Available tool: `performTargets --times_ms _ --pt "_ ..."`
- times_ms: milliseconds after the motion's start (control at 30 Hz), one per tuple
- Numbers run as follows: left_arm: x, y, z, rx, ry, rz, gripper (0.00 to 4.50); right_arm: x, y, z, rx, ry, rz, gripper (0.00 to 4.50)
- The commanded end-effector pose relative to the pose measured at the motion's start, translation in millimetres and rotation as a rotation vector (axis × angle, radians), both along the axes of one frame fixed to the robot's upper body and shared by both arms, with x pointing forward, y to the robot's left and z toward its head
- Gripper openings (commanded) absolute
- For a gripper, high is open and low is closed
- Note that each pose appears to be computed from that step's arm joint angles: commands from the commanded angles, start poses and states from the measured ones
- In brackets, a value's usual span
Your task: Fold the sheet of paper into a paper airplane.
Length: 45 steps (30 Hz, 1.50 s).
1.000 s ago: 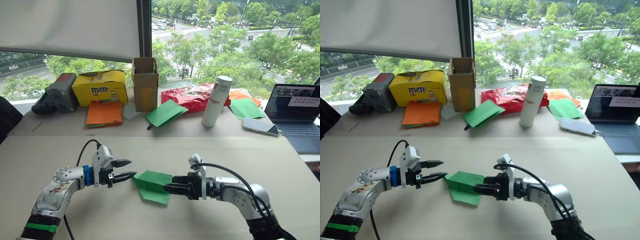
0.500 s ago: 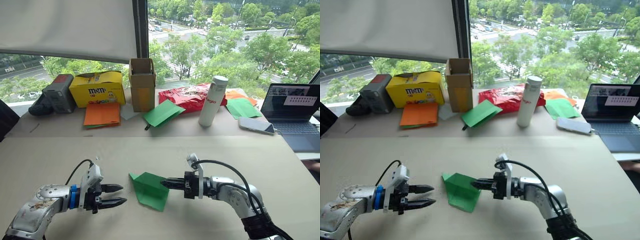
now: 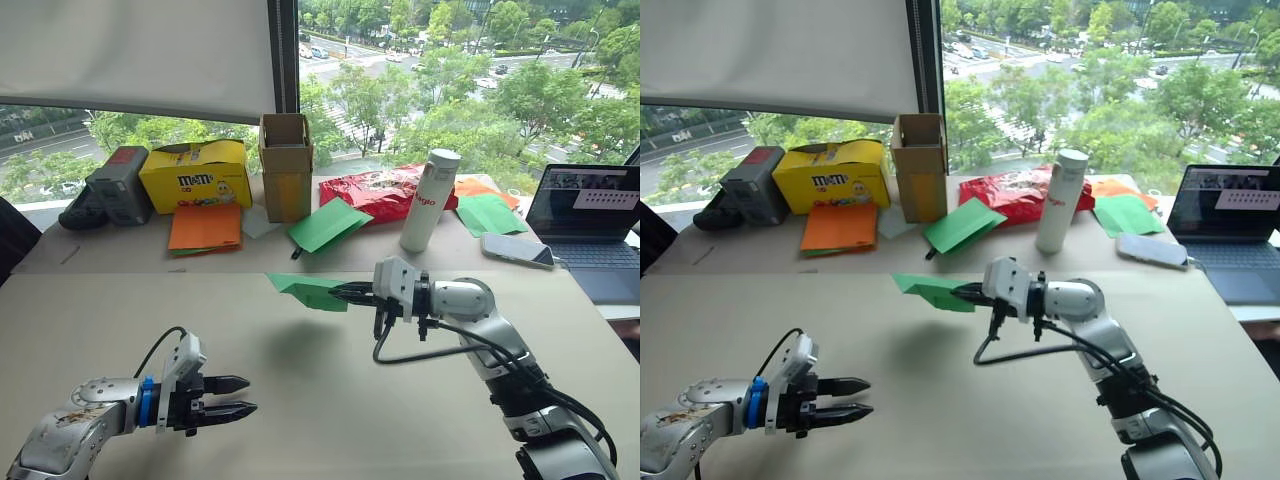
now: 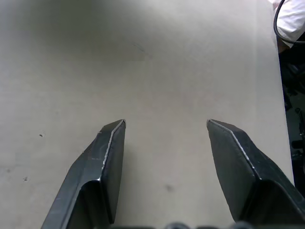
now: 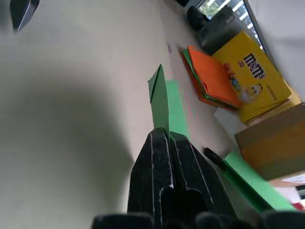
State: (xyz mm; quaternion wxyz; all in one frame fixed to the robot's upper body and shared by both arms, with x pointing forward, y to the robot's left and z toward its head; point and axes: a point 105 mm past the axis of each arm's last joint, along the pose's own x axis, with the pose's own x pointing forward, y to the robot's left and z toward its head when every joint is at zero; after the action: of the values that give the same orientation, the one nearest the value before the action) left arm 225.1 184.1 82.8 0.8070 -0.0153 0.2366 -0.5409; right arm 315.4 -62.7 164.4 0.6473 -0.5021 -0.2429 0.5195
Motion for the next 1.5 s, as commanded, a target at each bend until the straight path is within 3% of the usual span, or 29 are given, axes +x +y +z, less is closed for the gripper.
performTargets --times_ms 33,233,533,600,767,900,1067,1167,1500 --pt "4.6 2.8 17.8 -0.051 -0.036 0.009 2.87 -32.8 5.0 -23.4 -0.033 -0.297 0.16 0.04" --pt "7.6 3.3 25.8 -0.076 -0.049 0.009 2.87 -56.4 -1.8 -67.2 -0.005 -0.285 0.184 0.04" --pt "-0.6 -24.1 41.3 -0.17 -0.048 -0.121 2.87 -61.8 -38.7 -53.2 -0.048 -0.241 0.082 2.99" --pt "-2.3 -30.6 42.1 -0.186 -0.046 -0.137 2.87 -62.9 -52.4 -50.6 -0.067 -0.219 0.031 2.99" --pt "4.9 -54.0 43.6 -0.241 -0.087 -0.139 1.38 -62.4 -91.0 -45.1 -0.107 -0.141 -0.116 3.03" --pt "13.2 -66.5 37.8 -0.24 -0.111 -0.113 0.06 -56.6 -101.3 -34.9 -0.07 -0.086 -0.187 1.9" --pt "17.6 -79.8 22.3 -0.187 -0.127 -0.07 0.0 -40.9 -93.3 -13.3 0.051 -0.02 -0.266 0.17" --pt "20.1 -81.3 8.0 -0.124 -0.13 -0.016 0.0 -36.2 -84.0 -6.9 0.108 0.017 -0.289 0.03" --pt "17.5 -89.6 -11.0 -0.089 -0.057 0.098 0.0 -37.8 -55.4 -16.0 0.132 0.16 -0.269 0.03"
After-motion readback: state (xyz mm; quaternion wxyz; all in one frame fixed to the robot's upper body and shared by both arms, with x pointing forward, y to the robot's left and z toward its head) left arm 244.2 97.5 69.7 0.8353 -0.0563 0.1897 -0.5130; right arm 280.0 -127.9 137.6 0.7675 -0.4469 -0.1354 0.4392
